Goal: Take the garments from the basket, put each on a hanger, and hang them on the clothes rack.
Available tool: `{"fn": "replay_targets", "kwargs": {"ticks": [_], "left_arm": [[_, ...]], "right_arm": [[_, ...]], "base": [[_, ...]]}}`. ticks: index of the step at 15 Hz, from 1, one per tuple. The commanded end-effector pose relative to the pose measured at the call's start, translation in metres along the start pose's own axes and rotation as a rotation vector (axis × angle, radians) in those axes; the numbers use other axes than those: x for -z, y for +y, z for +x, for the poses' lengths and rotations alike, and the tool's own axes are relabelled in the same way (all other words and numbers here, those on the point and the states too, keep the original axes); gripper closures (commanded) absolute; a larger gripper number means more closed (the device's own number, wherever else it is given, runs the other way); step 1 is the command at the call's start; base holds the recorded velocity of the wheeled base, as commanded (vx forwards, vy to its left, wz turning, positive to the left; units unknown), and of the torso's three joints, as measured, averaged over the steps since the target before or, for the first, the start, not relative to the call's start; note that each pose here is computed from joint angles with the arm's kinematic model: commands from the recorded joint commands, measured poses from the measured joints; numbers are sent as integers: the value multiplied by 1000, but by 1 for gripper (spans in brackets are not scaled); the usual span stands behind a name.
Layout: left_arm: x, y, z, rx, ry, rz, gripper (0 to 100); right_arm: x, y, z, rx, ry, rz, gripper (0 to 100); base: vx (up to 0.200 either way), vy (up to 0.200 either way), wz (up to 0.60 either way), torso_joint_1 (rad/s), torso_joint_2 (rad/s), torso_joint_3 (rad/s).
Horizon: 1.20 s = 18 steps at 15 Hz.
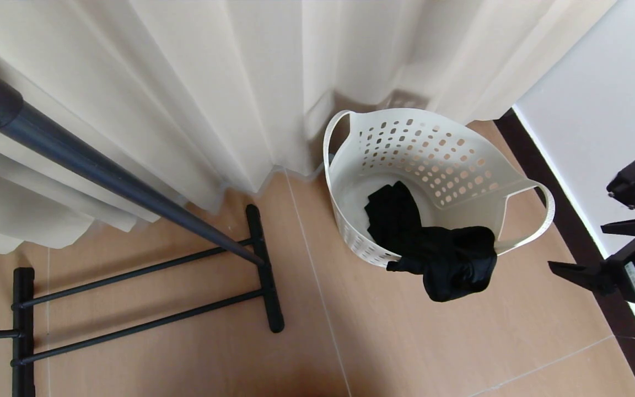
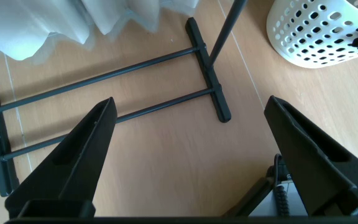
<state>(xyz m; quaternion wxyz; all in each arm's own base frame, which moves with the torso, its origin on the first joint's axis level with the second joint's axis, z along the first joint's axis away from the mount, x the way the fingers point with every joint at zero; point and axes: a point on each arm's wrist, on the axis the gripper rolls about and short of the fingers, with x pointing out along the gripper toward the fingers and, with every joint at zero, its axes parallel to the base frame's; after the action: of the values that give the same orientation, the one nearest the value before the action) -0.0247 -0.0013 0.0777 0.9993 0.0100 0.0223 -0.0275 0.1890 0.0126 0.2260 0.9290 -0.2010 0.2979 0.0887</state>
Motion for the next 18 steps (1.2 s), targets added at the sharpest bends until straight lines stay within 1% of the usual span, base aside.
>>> {"fn": "replay_targets", "kwargs": {"ticks": [1, 2, 3, 4, 5, 7, 8, 10, 11, 14, 18], "left_arm": [[0, 0, 0, -1, -1, 0, 0], [0, 0, 0, -1, -1, 0, 0], [0, 0, 0, 1, -1, 3, 0], [0, 0, 0, 1, -1, 5, 0], [0, 0, 0, 1, -1, 5, 0], [0, 0, 0, 1, -1, 5, 0], [0, 0, 0, 1, -1, 5, 0], [0, 0, 0, 1, -1, 5, 0], [0, 0, 0, 1, -1, 5, 0], [0, 0, 0, 1, -1, 3, 0], [0, 0, 0, 1, -1, 2, 0]], "right_arm": [[6, 11, 20, -38, 152, 103, 0], [12, 17, 20, -38, 222, 208, 0], [16, 21, 28, -38, 292, 313, 0], [18, 23, 39, -27, 335, 412, 0], [20, 24, 46, -20, 366, 460, 0], [24, 26, 59, -28, 412, 474, 0], [23, 27, 70, -27, 412, 479, 0], [29, 31, 89, -25, 395, 481, 0], [30, 31, 93, -23, 388, 481, 0], [32, 30, 127, -13, 368, 494, 0], [36, 33, 160, -6, 348, 492, 0]], "base": [[0, 0, 0, 0, 0, 0], [0, 0, 0, 0, 0, 0], [0, 0, 0, 0, 0, 0], [0, 0, 0, 0, 0, 0], [0, 0, 0, 0, 0, 0], [0, 0, 0, 0, 0, 0], [0, 0, 0, 0, 0, 0], [0, 0, 0, 0, 0, 0], [0, 0, 0, 0, 0, 0], [0, 0, 0, 0, 0, 0], [0, 0, 0, 0, 0, 0]]}}
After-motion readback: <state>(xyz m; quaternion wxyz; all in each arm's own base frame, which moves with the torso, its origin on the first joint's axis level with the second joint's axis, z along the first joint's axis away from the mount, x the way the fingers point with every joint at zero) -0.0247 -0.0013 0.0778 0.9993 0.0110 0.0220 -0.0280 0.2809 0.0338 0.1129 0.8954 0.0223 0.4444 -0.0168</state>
